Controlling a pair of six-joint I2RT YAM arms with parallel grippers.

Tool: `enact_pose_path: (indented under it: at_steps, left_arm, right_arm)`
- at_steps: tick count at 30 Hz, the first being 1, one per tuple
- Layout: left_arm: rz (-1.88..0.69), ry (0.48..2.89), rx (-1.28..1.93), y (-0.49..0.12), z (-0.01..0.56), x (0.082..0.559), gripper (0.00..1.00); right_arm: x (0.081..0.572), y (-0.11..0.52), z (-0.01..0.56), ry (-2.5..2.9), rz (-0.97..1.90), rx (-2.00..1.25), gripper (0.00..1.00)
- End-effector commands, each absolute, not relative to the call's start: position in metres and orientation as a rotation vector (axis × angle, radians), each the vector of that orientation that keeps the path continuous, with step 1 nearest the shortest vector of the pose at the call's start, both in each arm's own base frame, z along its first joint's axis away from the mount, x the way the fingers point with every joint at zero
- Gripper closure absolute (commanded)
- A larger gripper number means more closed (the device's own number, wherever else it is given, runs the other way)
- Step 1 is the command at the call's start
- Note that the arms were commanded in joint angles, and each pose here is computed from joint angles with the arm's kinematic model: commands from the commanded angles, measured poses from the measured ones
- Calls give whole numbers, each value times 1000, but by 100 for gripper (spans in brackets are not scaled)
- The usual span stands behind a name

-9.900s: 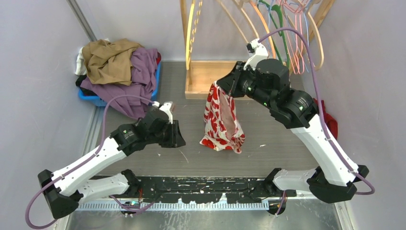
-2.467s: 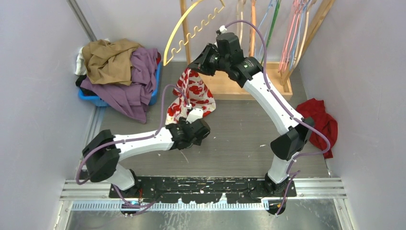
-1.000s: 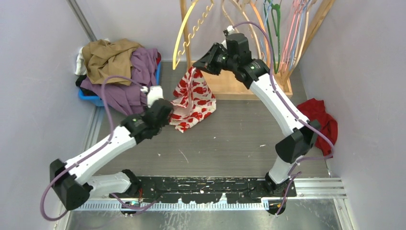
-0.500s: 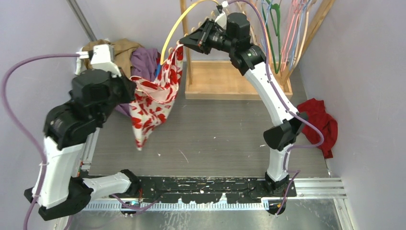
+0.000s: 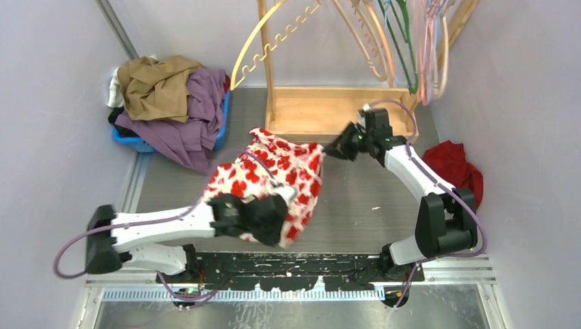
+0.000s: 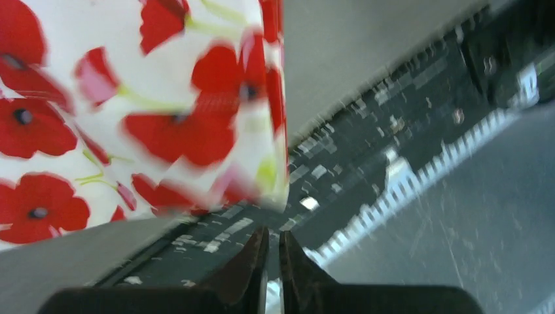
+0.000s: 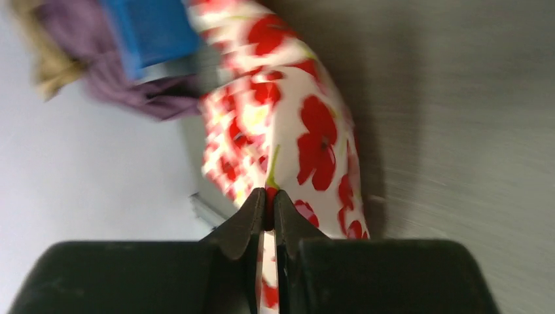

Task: Place the skirt on the hanger
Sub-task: Flatten out the skirt at the center of the board.

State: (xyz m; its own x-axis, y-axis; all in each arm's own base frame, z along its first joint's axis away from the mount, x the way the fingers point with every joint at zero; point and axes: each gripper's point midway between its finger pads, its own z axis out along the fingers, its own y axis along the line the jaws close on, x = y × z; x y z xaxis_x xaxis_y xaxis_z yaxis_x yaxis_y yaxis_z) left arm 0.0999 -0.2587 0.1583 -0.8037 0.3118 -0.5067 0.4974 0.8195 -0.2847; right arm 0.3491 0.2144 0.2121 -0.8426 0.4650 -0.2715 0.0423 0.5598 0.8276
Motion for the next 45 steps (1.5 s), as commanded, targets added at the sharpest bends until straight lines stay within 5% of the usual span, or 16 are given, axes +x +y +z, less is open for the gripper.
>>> enact_pose_path:
  at_steps: [1, 3, 13, 18, 21, 24, 31, 37, 41, 45]
  left_arm:
    - [-963, 2503, 630, -350, 174, 47, 86]
    - [-954, 2512, 661, -360, 173, 43, 82]
    - [-840, 2432, 642, -348, 199, 69, 64]
    - [-762, 2456, 516, -319, 182, 98, 57]
    - [-744, 2469, 436, -302, 173, 117, 39]
    - [-699, 2455, 382, -283, 173, 133, 2]
    - [-612, 2437, 348, -258, 179, 154, 0]
    - [-619, 2441, 346, -258, 175, 159, 0]
    - [-634, 2433, 340, -257, 177, 158, 1]
    - [-634, 2433, 331, -254, 173, 158, 0]
  right_arm:
    - [333, 149, 143, 2442, 951, 546, 93]
    - [330, 138, 131, 2491, 878, 570, 63]
    - [330, 127, 156, 2485, 789, 512, 47]
    - [315, 120, 181, 2455, 737, 454, 47]
    - [306, 114, 207, 2420, 696, 404, 49]
    - [296, 113, 238, 2382, 707, 351, 52]
    - [274, 114, 329, 2191, 749, 238, 63]
    - [304, 108, 397, 2022, 714, 256, 78]
    - [314, 115, 391, 2063, 747, 257, 80]
    - [301, 115, 366, 2095, 760, 267, 72]
